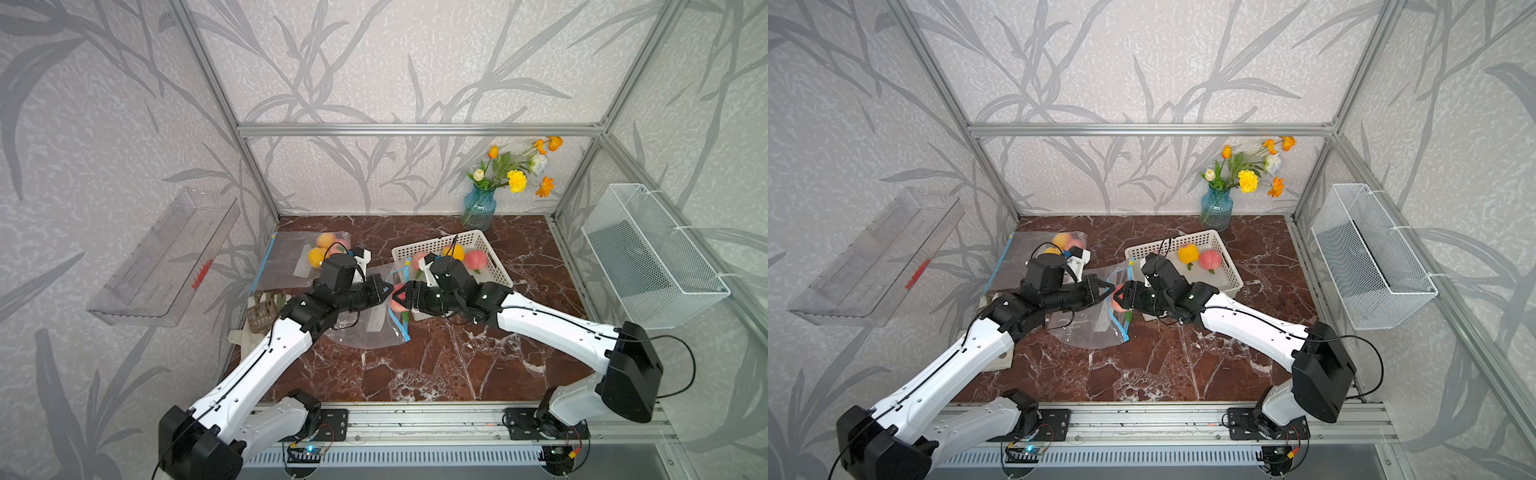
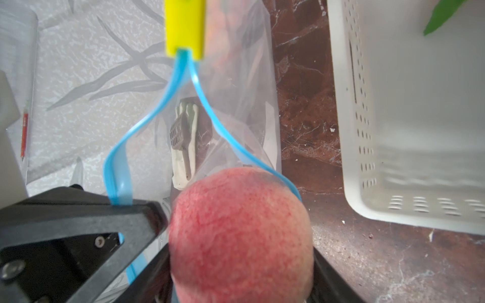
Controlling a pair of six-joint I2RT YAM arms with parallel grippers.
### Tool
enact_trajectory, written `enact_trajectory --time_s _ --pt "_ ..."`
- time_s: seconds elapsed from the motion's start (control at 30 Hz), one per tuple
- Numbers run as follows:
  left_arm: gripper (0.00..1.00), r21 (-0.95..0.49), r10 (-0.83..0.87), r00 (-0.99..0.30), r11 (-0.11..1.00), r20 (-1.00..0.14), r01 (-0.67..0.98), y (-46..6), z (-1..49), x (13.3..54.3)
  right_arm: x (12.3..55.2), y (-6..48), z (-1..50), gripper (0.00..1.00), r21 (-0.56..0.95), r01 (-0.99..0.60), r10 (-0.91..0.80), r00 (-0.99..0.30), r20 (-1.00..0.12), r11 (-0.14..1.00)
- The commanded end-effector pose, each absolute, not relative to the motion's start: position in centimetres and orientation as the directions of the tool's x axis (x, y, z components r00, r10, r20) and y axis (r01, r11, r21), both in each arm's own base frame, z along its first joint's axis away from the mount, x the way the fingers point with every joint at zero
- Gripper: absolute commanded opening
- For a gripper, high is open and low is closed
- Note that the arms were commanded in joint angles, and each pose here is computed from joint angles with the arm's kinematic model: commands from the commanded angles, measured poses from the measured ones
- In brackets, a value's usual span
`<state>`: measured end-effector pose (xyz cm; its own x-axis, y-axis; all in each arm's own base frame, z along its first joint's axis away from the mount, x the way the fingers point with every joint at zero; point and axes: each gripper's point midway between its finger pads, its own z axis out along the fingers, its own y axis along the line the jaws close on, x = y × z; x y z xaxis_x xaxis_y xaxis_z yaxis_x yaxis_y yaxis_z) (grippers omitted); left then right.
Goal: Place the peach in a zip-top bag and seal the zipper
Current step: Place the peach in the zipper food storage bag.
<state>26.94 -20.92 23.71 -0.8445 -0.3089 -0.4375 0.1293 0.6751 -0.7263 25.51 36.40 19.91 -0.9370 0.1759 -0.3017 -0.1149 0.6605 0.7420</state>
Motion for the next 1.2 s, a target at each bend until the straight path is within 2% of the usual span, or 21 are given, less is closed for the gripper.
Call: enact_trajectory --time_s 0.0,0.1,0.3,0.47,0.57,0.73,0.83,0.97,1.17 --pt "0.00 -0.747 -0.321 -0.838 0.648 -0.442 0.146 -21.1 24.5 26.9 25.4 36.3 19.3 0.54 0.725 -0.010 0.244 -0.938 -0.245 0.688" --pt "0.00 -0.747 -0.326 -0.832 0.648 -0.448 0.147 -21.0 24.8 27.0 25.4 36.0 18.8 0.54 0.687 -0.030 0.229 -0.931 -0.283 0.726" --pt "0.00 -0.736 -0.344 -0.810 0.660 -0.474 0.151 -20.5 25.7 27.1 25.7 34.2 17.0 0.56 0.499 -0.160 0.098 -0.887 -0.452 0.852" --pt "0.00 -0.722 -0.343 -0.800 0.675 -0.492 0.155 -20.0 26.2 26.9 26.1 32.1 16.3 0.57 0.377 -0.192 0.031 -0.858 -0.513 0.906" --pt "0.00 -0.719 -0.341 -0.800 0.677 -0.494 0.155 -20.0 26.1 27.0 25.8 33.6 17.4 0.57 0.410 -0.269 -0.017 -0.852 -0.523 0.872" --pt "0.00 -0.720 -0.332 -0.809 0.677 -0.485 0.154 -20.3 25.8 27.1 24.5 37.2 20.2 0.57 0.532 -0.421 -0.086 -0.836 -0.542 0.735" --pt "0.00 -0.718 -0.324 -0.816 0.679 -0.479 0.153 -20.4 25.5 27.1 23.9 38.1 22.0 0.57 0.587 -0.459 -0.078 -0.826 -0.558 0.667" --pt "0.00 -0.722 -0.317 -0.825 0.675 -0.468 0.150 -20.6 25.1 27.1 24.0 38.0 22.9 0.57 0.640 -0.408 -0.011 -0.848 -0.529 0.652" --pt "0.00 -0.726 -0.315 -0.829 0.671 -0.463 0.151 -20.7 25.1 26.9 25.3 36.8 22.1 0.58 0.704 -0.167 0.150 -0.919 -0.365 0.690"
